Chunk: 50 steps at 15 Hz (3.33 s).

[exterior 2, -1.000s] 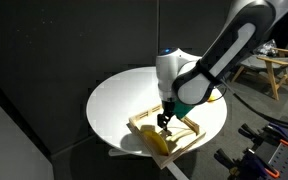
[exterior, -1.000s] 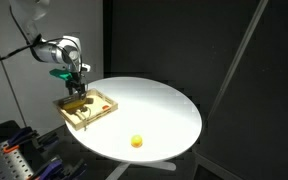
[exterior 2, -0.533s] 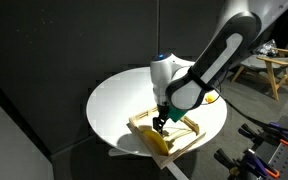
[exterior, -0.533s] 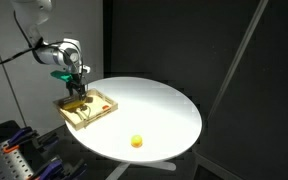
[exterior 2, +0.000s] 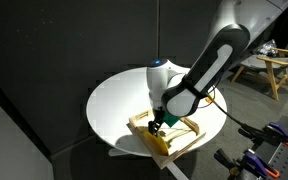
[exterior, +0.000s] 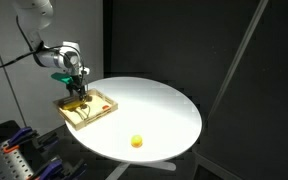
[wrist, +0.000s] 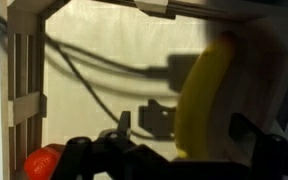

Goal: Remove the banana from the wooden tray and put it on the table

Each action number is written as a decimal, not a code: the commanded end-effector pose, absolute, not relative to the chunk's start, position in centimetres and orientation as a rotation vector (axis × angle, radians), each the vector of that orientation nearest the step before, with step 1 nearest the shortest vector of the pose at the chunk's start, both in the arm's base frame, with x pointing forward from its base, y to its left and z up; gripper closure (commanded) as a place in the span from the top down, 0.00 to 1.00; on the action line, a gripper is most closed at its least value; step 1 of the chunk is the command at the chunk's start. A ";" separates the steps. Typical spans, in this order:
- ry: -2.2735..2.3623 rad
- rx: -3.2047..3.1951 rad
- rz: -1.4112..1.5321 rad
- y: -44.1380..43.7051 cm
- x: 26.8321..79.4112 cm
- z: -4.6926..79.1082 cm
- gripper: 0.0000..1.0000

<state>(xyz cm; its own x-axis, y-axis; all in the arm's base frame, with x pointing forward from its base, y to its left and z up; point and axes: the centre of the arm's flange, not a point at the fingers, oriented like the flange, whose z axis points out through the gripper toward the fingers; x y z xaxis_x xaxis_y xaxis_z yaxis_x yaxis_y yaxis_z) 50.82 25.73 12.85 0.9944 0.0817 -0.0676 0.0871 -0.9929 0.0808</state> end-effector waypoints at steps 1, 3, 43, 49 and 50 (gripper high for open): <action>0.131 3.047 -0.055 26.4 51.5 12.1 1.00; 0.135 3.048 -0.049 26.5 51.6 11.7 1.00; 0.123 3.020 -0.096 26.0 52.0 10.2 0.15; 0.128 3.028 -0.071 26.0 52.5 12.5 0.15; 0.128 3.026 -0.074 26.0 52.5 13.0 0.15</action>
